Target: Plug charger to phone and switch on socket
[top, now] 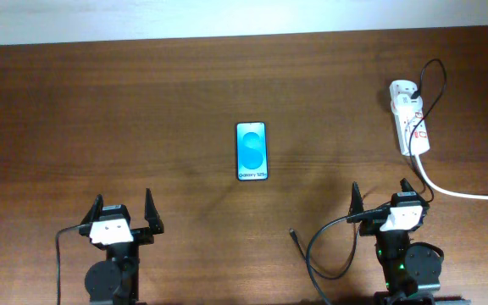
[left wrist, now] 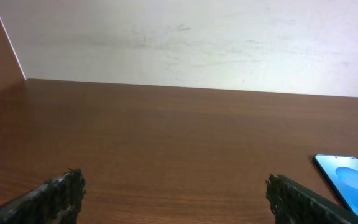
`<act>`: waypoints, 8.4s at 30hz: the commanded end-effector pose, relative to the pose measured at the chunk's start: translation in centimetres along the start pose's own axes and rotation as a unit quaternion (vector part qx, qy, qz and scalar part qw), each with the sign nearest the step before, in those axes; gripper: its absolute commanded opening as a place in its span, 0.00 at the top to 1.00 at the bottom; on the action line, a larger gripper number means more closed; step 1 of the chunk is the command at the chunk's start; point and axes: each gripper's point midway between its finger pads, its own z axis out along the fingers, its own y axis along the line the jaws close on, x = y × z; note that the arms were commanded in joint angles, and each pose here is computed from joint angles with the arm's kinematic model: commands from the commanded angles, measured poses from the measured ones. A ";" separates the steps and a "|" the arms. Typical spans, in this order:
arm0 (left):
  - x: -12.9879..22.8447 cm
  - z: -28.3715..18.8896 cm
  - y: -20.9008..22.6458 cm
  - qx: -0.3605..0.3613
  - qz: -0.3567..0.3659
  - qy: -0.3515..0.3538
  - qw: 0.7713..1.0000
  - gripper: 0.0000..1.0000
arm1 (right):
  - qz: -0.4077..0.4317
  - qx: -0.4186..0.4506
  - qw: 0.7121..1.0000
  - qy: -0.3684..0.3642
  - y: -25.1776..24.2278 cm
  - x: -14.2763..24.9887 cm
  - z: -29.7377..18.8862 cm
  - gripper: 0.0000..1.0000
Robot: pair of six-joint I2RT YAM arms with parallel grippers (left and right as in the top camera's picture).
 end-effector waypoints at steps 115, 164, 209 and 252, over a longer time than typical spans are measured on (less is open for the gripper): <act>16.3 14.5 -27.8 0.034 0.053 0.673 0.737 0.01 | 0.002 0.001 1.000 0.003 0.0 0.3 0.0 0.02; 16.4 13.9 -27.8 0.039 0.054 0.683 0.727 0.17 | 0.002 0.001 1.000 0.003 0.0 0.3 0.0 0.02; 15.8 15.1 -27.3 0.026 0.052 0.685 0.726 0.01 | 0.002 0.001 1.000 0.003 0.0 0.3 0.0 0.02; 17.5 16.2 -24.9 0.046 0.102 0.719 0.686 0.01 | 0.002 0.001 1.000 0.003 0.0 0.3 0.0 0.02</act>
